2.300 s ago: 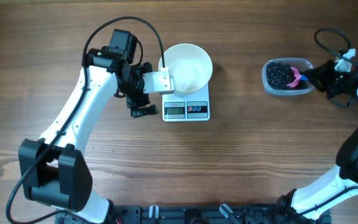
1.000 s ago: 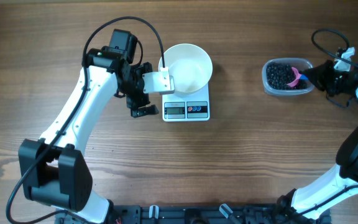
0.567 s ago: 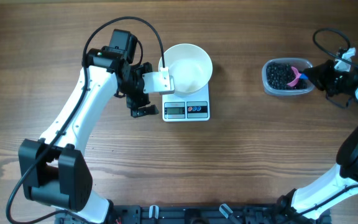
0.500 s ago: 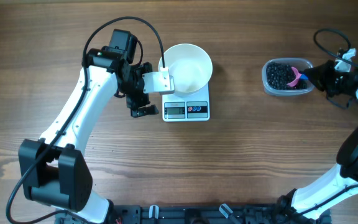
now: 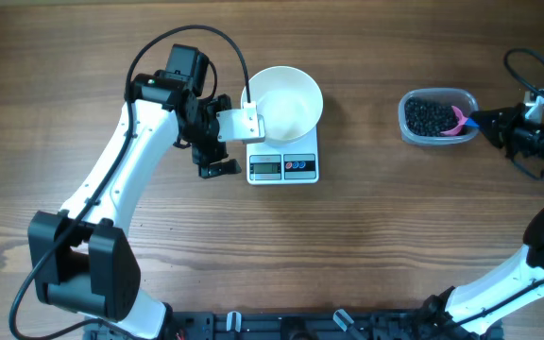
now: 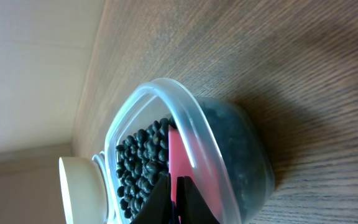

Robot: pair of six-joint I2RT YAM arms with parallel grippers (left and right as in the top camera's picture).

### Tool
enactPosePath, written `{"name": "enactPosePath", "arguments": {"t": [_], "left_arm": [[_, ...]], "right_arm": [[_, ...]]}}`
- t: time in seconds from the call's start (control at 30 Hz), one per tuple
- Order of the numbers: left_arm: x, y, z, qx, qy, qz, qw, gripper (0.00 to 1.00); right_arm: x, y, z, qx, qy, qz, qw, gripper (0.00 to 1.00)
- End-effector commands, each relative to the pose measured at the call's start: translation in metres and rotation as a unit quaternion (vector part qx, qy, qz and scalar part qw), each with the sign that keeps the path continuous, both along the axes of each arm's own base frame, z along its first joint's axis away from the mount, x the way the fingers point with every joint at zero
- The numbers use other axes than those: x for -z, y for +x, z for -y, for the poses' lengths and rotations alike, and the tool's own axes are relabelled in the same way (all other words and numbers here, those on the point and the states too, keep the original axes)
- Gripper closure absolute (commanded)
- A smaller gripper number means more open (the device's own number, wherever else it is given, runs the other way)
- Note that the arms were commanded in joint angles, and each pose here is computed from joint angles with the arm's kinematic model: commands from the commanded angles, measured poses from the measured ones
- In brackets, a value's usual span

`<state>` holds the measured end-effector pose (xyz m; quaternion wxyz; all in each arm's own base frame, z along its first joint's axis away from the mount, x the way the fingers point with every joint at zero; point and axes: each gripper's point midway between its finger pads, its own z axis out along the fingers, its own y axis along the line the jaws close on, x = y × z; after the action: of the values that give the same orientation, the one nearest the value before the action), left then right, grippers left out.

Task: Scoop item into bowl and weigh 150g on scale

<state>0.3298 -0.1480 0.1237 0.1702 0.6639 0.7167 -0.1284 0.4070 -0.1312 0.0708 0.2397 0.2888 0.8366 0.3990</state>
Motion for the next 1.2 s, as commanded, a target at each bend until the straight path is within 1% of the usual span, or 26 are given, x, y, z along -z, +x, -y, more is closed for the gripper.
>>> {"name": "enactPosePath", "arguments": {"t": [0.0, 0.17, 0.33, 0.5, 0.67, 1.17], "left_arm": [[-0.005, 0.0, 0.0, 0.007, -0.006, 0.008, 1.0, 0.0], [-0.005, 0.0, 0.0, 0.007, -0.006, 0.008, 1.0, 0.0], [-0.005, 0.0, 0.0, 0.007, -0.006, 0.008, 1.0, 0.0], [-0.005, 0.0, 0.0, 0.007, -0.006, 0.008, 1.0, 0.0], [-0.005, 0.0, 0.0, 0.007, -0.006, 0.008, 1.0, 0.0], [-0.005, 0.0, 0.0, 0.007, -0.006, 0.008, 1.0, 0.0]], "right_arm": [[0.009, -0.004, -0.003, -0.012, 0.009, 0.006, 1.0, 0.96], [0.0, 0.002, 0.001, -0.013, 0.004, 0.022, 1.0, 0.96], [-0.019, 0.01, 0.003, -0.017, 0.005, 0.047, 0.999, 0.96], [-0.022, 0.013, 0.005, -0.018, -0.003, 0.059, 0.998, 0.96], [-0.044, 0.022, -0.002, -0.04, 0.024, 0.12, 0.992, 0.96], [-0.045, 0.022, -0.002, -0.033, 0.036, 0.114, 0.992, 0.96]]}}
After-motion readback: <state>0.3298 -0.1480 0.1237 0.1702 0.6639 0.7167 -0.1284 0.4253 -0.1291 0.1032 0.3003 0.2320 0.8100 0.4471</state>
